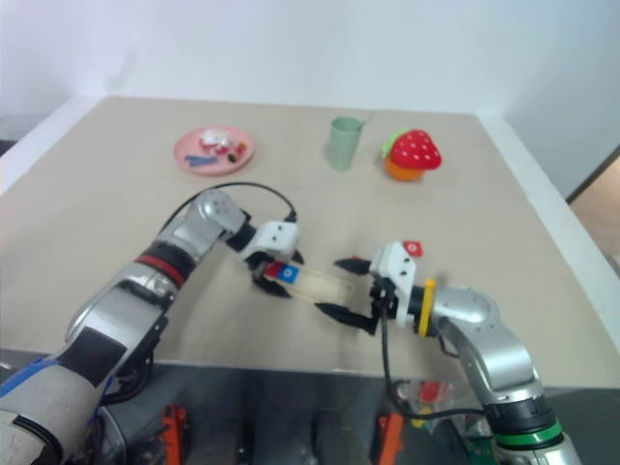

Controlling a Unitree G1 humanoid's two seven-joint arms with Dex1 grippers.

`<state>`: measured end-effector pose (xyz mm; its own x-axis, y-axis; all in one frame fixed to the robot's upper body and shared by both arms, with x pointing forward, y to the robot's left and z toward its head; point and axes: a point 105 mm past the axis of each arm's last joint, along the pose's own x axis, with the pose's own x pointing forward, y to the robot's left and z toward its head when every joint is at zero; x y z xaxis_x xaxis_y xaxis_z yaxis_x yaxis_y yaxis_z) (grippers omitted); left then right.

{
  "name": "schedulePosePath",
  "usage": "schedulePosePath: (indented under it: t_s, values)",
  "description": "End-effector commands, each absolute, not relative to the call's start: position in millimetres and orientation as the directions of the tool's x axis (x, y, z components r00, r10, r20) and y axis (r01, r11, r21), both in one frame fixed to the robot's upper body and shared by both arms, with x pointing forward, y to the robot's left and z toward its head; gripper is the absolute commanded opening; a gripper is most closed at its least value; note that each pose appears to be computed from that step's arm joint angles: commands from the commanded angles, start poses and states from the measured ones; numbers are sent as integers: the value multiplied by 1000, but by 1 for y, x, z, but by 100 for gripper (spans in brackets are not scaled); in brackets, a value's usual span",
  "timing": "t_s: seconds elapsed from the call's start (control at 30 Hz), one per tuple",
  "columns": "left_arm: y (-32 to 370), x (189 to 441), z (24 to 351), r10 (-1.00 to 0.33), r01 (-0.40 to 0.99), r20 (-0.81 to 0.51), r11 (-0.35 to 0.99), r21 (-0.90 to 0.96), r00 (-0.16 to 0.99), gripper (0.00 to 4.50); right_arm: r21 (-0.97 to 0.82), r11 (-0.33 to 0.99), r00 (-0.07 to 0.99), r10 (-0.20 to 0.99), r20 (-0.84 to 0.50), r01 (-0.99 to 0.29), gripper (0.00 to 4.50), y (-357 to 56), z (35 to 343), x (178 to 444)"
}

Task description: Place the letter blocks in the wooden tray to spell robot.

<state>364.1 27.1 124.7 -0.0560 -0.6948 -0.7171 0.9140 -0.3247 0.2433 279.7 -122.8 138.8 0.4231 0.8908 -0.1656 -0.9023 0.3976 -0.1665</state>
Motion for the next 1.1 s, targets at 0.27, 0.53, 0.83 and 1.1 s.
schedulePosePath:
  t_s: [0.27,0.53,0.83,1.1]
  values:
    - [36,364,145,-728,913,-685,-302,274,-35,444,-194,482,505,859,-89,-854,450,-134,155,286]
    - [61,352,193,-879,959,-471,-188,213,-68,444,-158,572,584,811,-39,-805,450,-148,166,292]
    - [80,321,182,-983,970,-167,35,242,77,444,-158,648,662,748,-58,-746,450,-158,162,307]
    - [96,290,156,-962,943,-105,219,250,251,444,-163,671,688,720,-93,-724,450,-163,157,320]
